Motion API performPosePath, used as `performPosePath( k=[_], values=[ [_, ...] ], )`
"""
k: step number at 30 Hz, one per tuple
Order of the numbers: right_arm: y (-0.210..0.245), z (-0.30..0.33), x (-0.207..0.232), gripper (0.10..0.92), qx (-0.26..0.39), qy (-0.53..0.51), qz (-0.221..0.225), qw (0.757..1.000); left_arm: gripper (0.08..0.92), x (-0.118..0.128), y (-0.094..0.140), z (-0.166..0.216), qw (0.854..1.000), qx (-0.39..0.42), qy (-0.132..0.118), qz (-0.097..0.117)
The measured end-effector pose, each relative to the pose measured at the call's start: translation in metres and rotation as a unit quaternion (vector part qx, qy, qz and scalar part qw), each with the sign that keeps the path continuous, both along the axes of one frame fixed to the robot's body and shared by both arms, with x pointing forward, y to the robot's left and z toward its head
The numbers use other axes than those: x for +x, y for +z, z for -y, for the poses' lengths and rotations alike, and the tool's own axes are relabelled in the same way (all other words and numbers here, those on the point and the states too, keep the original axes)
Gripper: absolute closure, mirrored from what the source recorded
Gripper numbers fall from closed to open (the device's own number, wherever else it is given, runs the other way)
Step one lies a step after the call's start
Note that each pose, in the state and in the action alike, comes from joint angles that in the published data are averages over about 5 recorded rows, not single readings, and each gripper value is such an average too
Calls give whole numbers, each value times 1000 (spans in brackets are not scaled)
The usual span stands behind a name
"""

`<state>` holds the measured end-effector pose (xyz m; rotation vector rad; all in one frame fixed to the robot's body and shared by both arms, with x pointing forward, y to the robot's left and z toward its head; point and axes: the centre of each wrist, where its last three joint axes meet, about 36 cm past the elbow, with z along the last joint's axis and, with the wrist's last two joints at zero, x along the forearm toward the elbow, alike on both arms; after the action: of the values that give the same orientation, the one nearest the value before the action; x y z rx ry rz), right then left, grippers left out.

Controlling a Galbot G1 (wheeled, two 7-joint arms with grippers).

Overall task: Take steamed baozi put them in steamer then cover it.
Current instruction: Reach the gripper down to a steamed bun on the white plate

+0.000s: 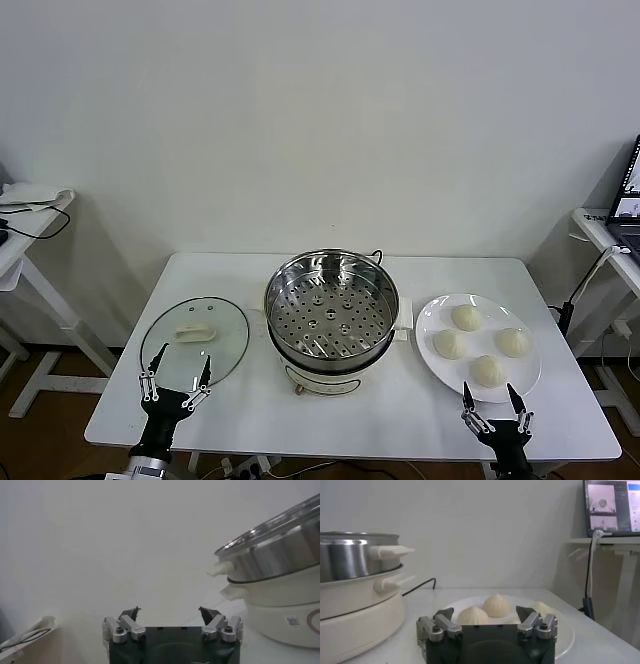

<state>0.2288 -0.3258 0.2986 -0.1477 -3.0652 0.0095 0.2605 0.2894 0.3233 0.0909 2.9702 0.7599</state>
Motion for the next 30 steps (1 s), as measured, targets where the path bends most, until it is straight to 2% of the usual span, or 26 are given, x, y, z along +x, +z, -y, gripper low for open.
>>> performPosePath(
  k=[5,10,21,25,30],
  values=[
    [9,4,10,200,-5,-9,9,1000,177,-3,2,2,1000,-4,-6,1],
    [25,17,42,200,-10,-25,14,1000,177,-7,6,5,1000,-8,-16,5],
    [60,60,182,200,-19,-23,1,1000,177,-18,21,11,1000,-13,-23,11],
    [72,79,233,200,-43,10,-23,999,177,-21,26,14,1000,-15,-24,12],
    [92,110,282,200,-104,103,-68,987,177,-22,31,15,1000,-15,-23,15]
  ],
)
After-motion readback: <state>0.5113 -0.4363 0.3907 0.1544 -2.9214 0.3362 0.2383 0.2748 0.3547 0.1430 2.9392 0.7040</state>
